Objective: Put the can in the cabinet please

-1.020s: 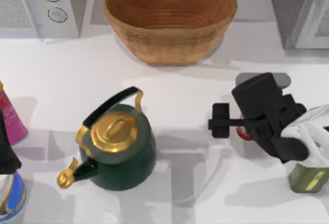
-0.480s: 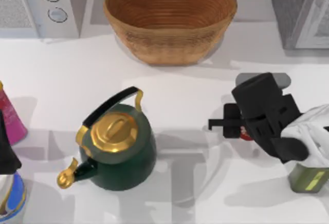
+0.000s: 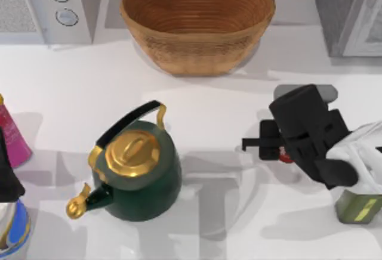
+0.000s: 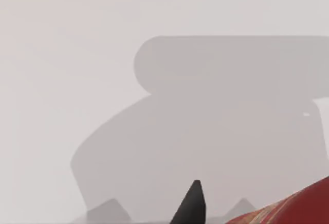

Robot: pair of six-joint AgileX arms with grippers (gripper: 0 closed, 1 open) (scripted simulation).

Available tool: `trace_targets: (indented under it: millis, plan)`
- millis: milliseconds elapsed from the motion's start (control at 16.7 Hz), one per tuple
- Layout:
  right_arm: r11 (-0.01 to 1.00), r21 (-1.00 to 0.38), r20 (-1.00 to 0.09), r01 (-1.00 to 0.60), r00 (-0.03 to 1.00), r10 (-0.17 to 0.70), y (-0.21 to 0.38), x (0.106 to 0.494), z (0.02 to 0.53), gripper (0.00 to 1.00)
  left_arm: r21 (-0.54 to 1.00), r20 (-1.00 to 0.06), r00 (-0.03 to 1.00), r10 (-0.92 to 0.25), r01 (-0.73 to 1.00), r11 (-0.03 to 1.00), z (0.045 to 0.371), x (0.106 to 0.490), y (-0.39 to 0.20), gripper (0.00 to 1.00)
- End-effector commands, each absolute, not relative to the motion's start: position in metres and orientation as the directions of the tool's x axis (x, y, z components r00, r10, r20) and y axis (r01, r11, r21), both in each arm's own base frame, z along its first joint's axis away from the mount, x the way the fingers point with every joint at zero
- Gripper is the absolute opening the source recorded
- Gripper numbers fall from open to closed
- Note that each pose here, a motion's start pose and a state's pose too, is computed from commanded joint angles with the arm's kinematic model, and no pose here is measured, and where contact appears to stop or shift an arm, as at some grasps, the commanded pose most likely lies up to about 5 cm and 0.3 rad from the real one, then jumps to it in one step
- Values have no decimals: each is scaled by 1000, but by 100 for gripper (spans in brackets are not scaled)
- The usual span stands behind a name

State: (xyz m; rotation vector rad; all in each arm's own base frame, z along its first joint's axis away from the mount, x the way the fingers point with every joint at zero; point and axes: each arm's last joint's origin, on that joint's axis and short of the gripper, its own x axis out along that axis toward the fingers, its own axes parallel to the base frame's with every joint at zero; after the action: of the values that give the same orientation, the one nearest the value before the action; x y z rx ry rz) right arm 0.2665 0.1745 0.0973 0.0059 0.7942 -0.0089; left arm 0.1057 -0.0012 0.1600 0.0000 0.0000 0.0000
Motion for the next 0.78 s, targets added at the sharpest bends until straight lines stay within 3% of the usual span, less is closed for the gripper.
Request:
trace_targets:
  millis: [360,780]
  plan:
    - [1000,8,-707,11,707,-2,179,272,114,0,0,0,1000,0,0,1000,160,106,-1,100]
    - [1000,-14,-728,11,686,-18,181,274,201,0,0,0,1000,0,0,1000,160,106,-1,100]
